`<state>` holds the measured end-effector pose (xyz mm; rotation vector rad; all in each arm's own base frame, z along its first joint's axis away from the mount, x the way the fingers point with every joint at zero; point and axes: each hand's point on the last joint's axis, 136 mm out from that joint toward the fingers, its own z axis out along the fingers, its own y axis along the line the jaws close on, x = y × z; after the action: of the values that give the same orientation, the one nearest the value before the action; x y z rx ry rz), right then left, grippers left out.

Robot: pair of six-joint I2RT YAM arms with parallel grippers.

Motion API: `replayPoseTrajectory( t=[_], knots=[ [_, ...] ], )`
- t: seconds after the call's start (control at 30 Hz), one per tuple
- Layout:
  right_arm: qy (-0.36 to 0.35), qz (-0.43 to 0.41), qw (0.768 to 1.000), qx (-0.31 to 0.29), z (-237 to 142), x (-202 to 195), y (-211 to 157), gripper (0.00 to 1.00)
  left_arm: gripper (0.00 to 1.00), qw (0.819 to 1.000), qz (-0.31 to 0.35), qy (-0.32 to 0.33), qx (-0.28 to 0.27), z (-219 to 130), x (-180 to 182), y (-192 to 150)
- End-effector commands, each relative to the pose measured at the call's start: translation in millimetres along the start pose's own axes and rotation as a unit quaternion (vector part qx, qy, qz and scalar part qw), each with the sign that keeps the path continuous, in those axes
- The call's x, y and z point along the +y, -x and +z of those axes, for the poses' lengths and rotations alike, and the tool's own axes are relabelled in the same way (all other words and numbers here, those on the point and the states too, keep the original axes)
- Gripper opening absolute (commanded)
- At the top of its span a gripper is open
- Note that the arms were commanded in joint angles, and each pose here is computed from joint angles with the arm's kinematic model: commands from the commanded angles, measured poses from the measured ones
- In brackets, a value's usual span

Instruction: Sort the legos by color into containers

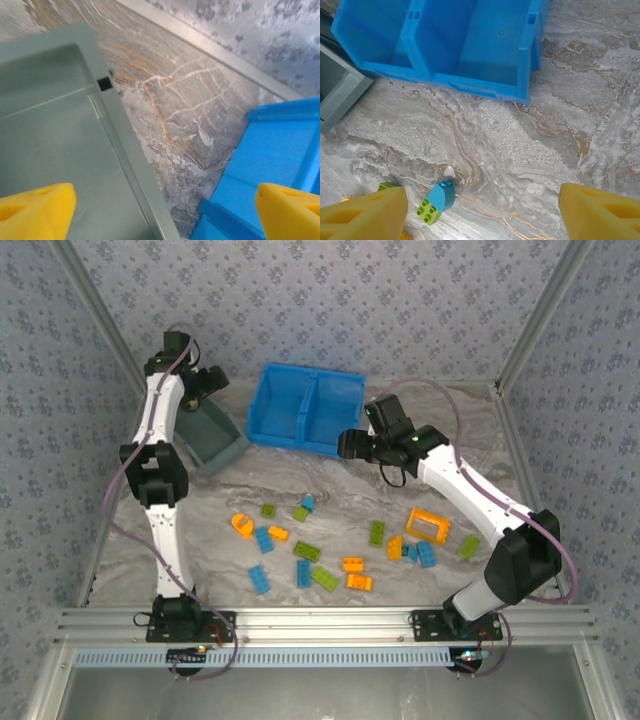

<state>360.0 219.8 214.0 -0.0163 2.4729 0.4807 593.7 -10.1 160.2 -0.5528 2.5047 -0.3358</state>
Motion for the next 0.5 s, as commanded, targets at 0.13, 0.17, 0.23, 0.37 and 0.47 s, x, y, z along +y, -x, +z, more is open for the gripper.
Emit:
replayPoseTrajectory(
  t=[0.13,0.17,0.23,0.37,0.47],
  knots=[
    [0.011,0.004,1.0,0.013,5,-4,-8,0.81,0.98,0.99,0.097,-0.101,0.024,4,-71,-25],
    [0.013,0.004,1.0,0.013,5,-3,-9,0.81,0.98,0.988,0.108,-0.106,0.024,3,-79,-29],
    [0.015,0.006,1.0,0.016,6,-4,-11,0.81,0.98,0.985,0.129,-0.11,0.024,3,-93,-37],
    [0.017,0.006,1.0,0.022,4,-6,-17,0.81,0.99,0.977,0.178,-0.114,0.03,1,-113,-55],
    [0.015,0.007,1.0,0.02,0,-8,-19,0.8,0.96,0.974,0.196,-0.103,0.041,2,-117,-67]
  ],
)
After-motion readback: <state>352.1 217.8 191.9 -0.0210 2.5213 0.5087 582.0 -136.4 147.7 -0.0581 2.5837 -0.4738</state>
